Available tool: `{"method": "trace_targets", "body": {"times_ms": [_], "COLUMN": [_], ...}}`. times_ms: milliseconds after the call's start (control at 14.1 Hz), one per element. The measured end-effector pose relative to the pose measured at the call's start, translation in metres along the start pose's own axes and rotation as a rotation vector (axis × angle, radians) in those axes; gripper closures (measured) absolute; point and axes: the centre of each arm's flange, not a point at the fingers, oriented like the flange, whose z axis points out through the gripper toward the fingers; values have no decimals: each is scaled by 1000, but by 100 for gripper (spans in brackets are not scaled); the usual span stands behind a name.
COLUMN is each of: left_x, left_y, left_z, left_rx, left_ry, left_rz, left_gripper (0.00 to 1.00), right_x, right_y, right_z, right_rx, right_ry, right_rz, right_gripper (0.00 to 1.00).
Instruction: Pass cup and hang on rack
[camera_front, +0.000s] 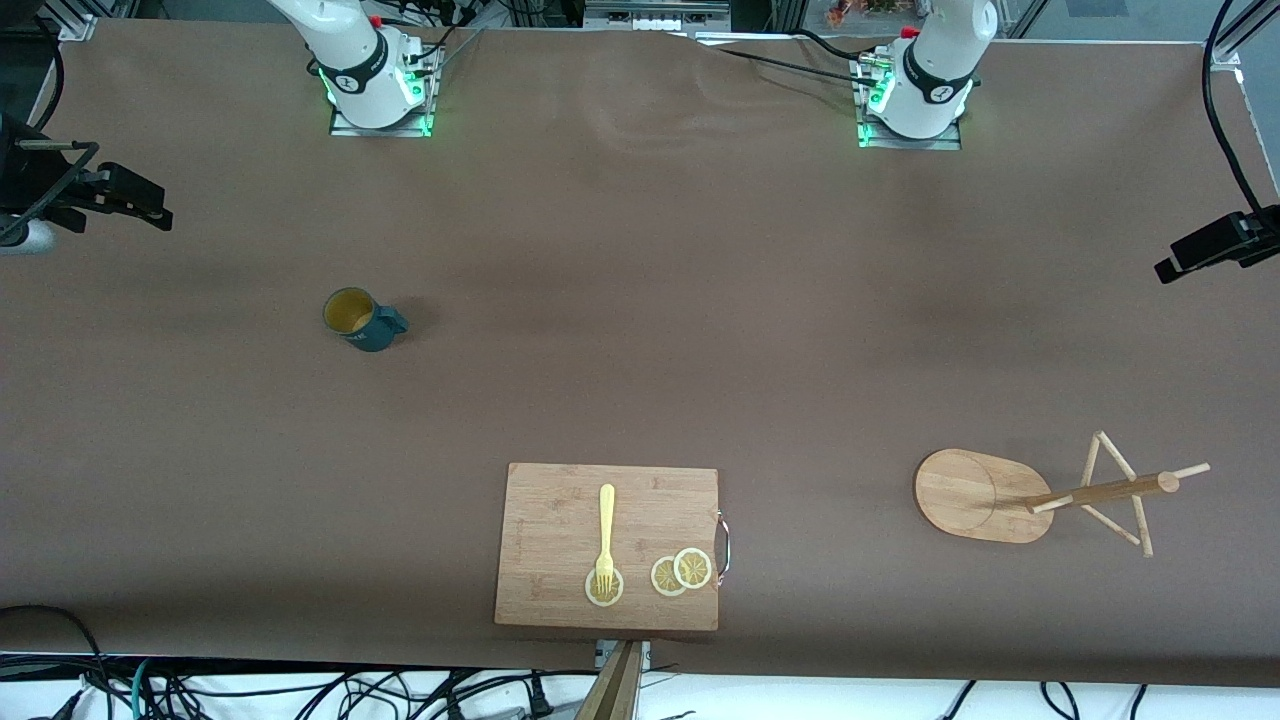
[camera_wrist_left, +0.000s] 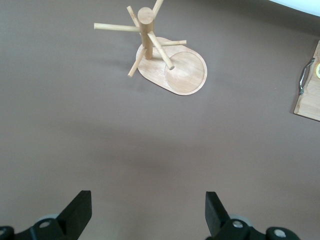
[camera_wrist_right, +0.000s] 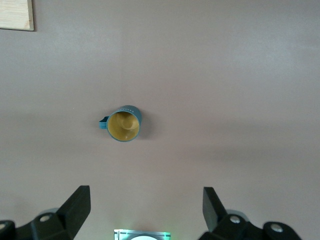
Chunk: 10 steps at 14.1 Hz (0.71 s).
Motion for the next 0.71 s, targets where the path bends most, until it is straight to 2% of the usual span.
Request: {"method": "trace_targets", "body": {"times_ms": [355, 709], "left_x": [-14, -19], "left_y": [5, 15], "left_z": [0, -1], "left_rx": [14, 18], "left_ry": [-87, -101], "left_rz": [12, 31], "left_gripper": [0, 0], "right_x": [0, 0], "right_y": [0, 0], "right_z": [0, 0], "right_rx": [0, 0], "right_ry": [-1, -2], "right_rz": [0, 0], "right_gripper": [0, 0]}}
